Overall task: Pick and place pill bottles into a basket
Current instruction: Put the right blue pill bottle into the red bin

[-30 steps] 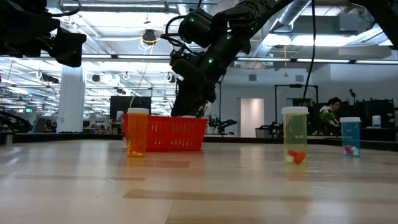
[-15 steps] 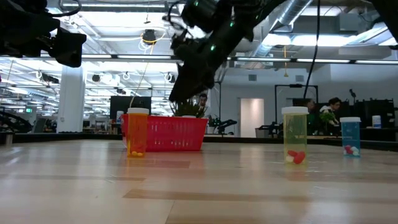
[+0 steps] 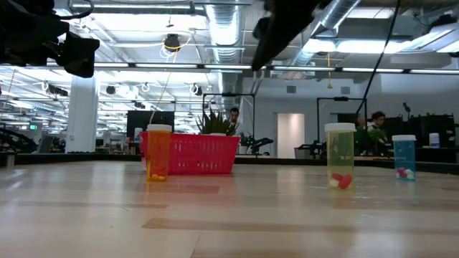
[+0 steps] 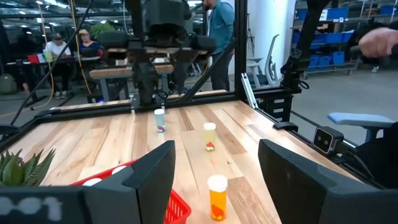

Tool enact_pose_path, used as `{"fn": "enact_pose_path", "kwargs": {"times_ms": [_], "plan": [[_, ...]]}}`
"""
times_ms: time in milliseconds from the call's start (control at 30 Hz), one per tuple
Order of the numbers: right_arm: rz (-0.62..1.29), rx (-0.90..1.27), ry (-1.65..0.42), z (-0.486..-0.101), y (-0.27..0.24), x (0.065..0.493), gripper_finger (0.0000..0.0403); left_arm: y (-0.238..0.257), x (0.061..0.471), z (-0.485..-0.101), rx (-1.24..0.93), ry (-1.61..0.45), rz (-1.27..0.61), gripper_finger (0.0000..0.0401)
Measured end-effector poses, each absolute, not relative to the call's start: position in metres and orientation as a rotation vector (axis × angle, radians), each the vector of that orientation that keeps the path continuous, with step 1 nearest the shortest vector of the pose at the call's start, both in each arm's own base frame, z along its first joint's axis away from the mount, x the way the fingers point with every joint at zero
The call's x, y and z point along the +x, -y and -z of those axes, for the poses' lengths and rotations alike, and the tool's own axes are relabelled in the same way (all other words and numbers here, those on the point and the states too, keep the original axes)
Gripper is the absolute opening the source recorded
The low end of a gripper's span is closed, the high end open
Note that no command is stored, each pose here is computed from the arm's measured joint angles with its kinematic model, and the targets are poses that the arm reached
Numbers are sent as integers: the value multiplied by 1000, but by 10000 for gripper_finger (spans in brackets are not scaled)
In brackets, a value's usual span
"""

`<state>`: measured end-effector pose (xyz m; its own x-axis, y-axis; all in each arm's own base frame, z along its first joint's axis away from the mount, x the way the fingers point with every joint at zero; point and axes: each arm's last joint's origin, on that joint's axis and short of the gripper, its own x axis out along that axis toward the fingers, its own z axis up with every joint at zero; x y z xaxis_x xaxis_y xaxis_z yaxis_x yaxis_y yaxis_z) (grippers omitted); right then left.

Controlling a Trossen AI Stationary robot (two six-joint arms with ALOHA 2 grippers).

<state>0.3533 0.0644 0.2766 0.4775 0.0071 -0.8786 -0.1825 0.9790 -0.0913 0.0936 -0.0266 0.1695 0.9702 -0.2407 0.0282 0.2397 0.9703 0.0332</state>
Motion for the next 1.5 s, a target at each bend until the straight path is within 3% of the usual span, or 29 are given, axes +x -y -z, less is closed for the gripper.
{"fn": "enact_pose_path", "kwargs": {"times_ms": [267,600,1033,1500], "plan": [[80,-194,-1323,-275,-87,313,217,27,94,-170,30,32,243,222],[211,-150,-1505,-232,-97,270,221,27,94,-169,35,33,243,222],[358,0,-1502,-204,-79,220,221,27,94,-169,30,33,243,222],[354,74,-1455,-172,-72,217,226,27,94,-169,32,32,243,222]]}}
